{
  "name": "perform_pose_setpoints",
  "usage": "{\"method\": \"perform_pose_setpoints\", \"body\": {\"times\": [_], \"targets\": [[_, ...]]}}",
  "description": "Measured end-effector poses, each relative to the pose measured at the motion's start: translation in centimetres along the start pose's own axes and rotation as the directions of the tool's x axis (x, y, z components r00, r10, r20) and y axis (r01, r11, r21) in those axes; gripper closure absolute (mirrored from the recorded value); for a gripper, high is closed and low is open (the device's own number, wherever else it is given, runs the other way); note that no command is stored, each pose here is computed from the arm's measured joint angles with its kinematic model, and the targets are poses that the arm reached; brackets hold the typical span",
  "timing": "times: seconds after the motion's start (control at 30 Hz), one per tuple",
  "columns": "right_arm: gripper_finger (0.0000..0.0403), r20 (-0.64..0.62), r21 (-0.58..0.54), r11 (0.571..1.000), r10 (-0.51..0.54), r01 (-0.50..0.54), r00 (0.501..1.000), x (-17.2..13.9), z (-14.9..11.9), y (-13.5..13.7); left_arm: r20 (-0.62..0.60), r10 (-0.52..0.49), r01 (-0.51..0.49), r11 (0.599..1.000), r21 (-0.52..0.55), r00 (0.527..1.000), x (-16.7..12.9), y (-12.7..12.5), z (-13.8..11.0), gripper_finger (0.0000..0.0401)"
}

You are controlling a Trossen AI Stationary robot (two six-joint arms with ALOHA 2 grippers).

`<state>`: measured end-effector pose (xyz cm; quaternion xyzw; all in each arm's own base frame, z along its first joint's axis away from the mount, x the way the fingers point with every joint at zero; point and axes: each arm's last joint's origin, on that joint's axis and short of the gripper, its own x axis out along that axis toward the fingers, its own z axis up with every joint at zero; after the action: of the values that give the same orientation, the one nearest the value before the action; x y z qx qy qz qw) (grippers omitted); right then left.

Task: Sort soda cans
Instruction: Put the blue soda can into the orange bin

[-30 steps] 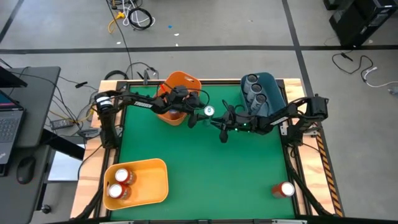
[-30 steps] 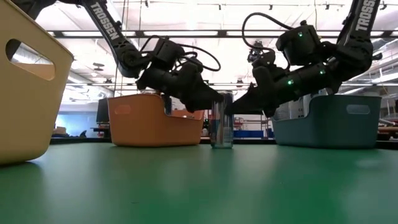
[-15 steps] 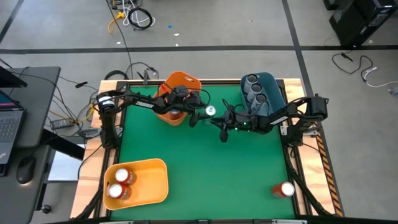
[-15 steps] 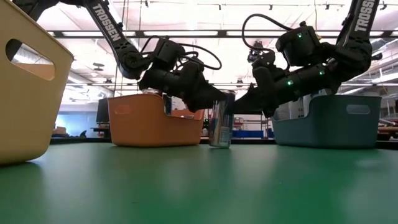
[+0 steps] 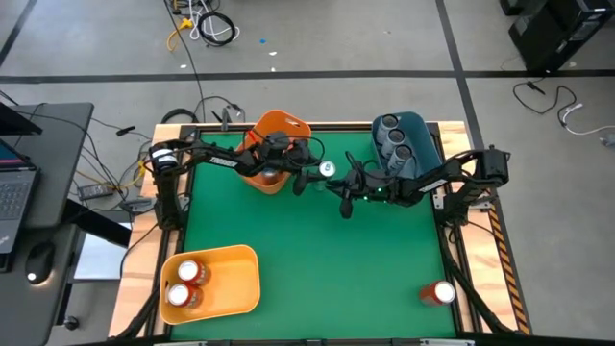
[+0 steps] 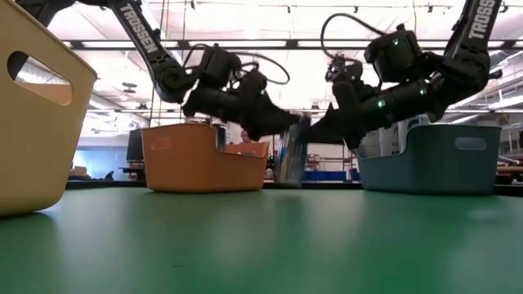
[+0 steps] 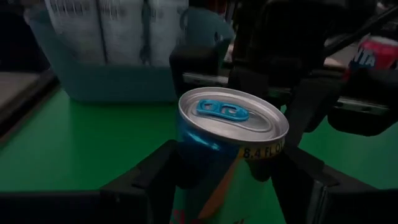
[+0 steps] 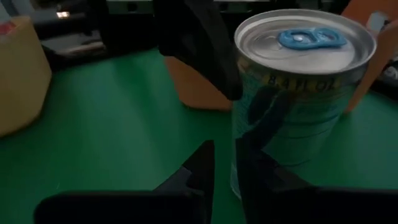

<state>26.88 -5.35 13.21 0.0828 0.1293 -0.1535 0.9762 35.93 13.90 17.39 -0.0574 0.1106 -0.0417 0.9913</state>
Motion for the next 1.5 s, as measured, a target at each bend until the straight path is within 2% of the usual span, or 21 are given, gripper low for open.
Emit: {"method": "perform_pose_setpoints", "body": {"times": [0.2,0.33,0.4,0.5,0.63,0.77,0.9,1.13,1.23,1.37,1.5], "targets": [[0.0348,0.053,-0.001,1.0,0.016,-0.015,0.998,-0.8,1.5,0.5,0.114,0.047,-0.052,0.998,0.043,0.992,-1.9,-0.1,3.7,0.0188],[0.0348,0.073,-0.01,1.0,0.025,-0.024,0.997,-1.4,2.3,0.7,0.151,0.168,-0.177,0.983,0.049,0.974,-3.8,0.1,5.8,0.0188],[0.0348,0.057,-0.011,1.0,0.026,-0.025,0.998,-1.7,2.4,0.8,0.14,0.271,-0.281,0.958,0.06,0.952,-4.9,0.2,6.7,0.0188],[0.0348,0.07,-0.012,0.999,0.033,-0.033,0.997,-2.0,2.8,1.0,0.115,0.439,-0.449,0.891,0.076,0.891,-6.2,0.1,7.6,0.0188],[0.0348,0.074,-0.02,0.999,0.04,-0.039,0.996,-2.0,2.9,1.1,0.114,0.568,-0.575,0.816,0.052,0.815,-7.0,0.1,8.1,0.0188],[0.0348,0.068,-0.02,0.999,0.041,-0.039,0.997,-2.0,2.8,1.1,0.084,0.649,-0.651,0.759,-0.008,0.756,-7.1,0.3,6.9,0.0188],[0.0348,0.066,-0.008,0.999,0.042,-0.041,0.997,-2.0,2.8,1.1,0.093,0.678,-0.674,0.735,-0.074,0.729,-7.6,0.1,4.4,0.0188],[0.0348,0.068,-0.006,0.999,0.046,-0.046,0.997,-2.0,2.8,1.2,0.139,0.682,-0.668,0.731,-0.136,0.718,-8.6,-0.5,1.0,0.0188],[0.0348,0.073,-0.005,0.999,0.046,-0.046,0.996,-2.0,2.8,1.2,0.153,0.682,-0.661,0.731,-0.169,0.715,-8.8,-0.6,0.4,0.0188],[0.0348,0.076,-0.005,0.999,0.047,-0.046,0.996,-2.0,2.9,1.2,0.12,0.681,-0.663,0.732,-0.16,0.723,-8.0,-0.3,-0.6,0.0188],[0.0348,0.076,-0.004,0.999,0.045,-0.045,0.996,-2.0,2.9,1.2,0.151,0.682,-0.661,0.731,-0.169,0.716,-7.2,0.1,-1.2,0.0188]]}}
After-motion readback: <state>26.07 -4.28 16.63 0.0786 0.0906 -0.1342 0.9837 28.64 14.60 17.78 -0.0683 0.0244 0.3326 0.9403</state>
